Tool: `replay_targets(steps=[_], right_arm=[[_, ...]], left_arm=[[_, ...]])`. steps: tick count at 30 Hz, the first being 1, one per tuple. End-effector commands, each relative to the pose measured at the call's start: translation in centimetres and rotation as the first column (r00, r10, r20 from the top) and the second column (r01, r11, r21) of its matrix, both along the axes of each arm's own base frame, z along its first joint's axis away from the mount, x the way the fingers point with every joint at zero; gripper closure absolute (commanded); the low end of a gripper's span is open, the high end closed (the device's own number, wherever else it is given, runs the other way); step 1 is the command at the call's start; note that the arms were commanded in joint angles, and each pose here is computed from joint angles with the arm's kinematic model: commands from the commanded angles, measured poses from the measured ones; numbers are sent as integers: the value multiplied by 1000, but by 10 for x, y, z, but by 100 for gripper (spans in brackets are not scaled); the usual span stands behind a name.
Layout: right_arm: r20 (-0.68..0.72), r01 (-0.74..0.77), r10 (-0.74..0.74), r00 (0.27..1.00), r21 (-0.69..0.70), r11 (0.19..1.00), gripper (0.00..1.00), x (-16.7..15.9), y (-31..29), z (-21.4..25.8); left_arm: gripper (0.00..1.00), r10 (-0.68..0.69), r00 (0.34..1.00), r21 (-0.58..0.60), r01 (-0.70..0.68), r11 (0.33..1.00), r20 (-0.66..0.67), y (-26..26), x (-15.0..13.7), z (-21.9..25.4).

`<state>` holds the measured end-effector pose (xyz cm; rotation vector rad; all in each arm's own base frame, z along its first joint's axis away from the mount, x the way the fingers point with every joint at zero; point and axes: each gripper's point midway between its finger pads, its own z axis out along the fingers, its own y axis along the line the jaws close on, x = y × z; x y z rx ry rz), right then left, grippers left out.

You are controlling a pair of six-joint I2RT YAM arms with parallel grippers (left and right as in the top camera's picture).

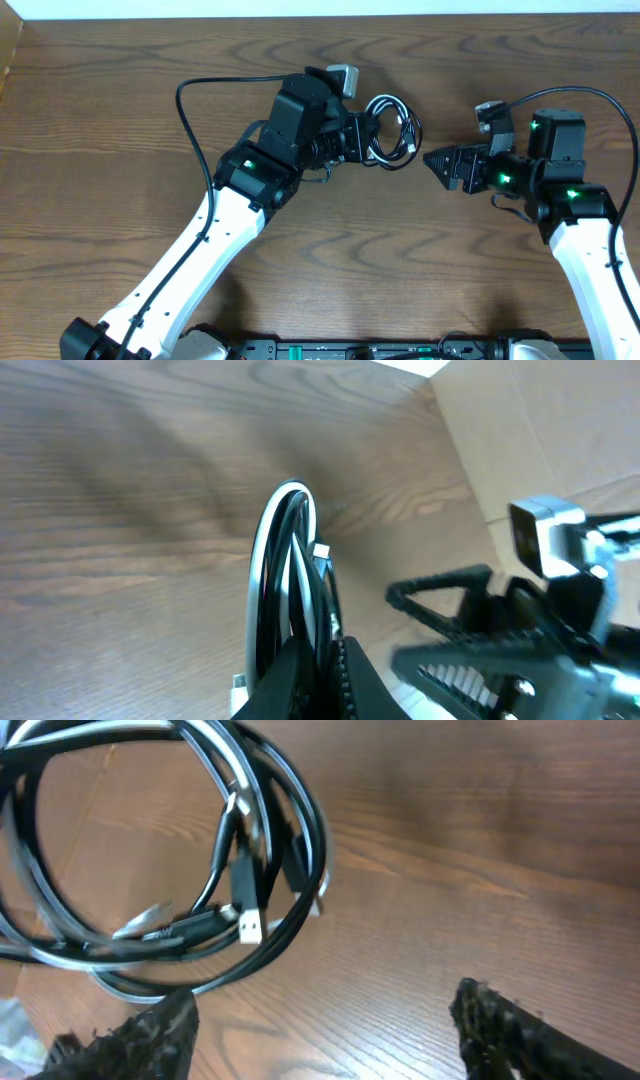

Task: Untangle cables
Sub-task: 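Lift the coil with the left gripper and bring right gripper to it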

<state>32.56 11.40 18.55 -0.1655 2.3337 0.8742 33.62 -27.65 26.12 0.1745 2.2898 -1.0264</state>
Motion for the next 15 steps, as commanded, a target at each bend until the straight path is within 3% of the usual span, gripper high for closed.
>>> replay_targets(steps=[1,11,15], right_arm=[[-37,5,-3,999,39,999,24,2,4,-5],[-105,31,-20,994,99,995,33,27,20,-29],[-74,-48,61,995,167,985,34,31,41,-25]], left_arm=[[92,-34,999,-44,34,998,-4,-5,-6,11],[92,-47,999,-51,46,998,-8,-7,-8,12],[92,-47,999,-48,46,998,-13,-7,-9,10]])
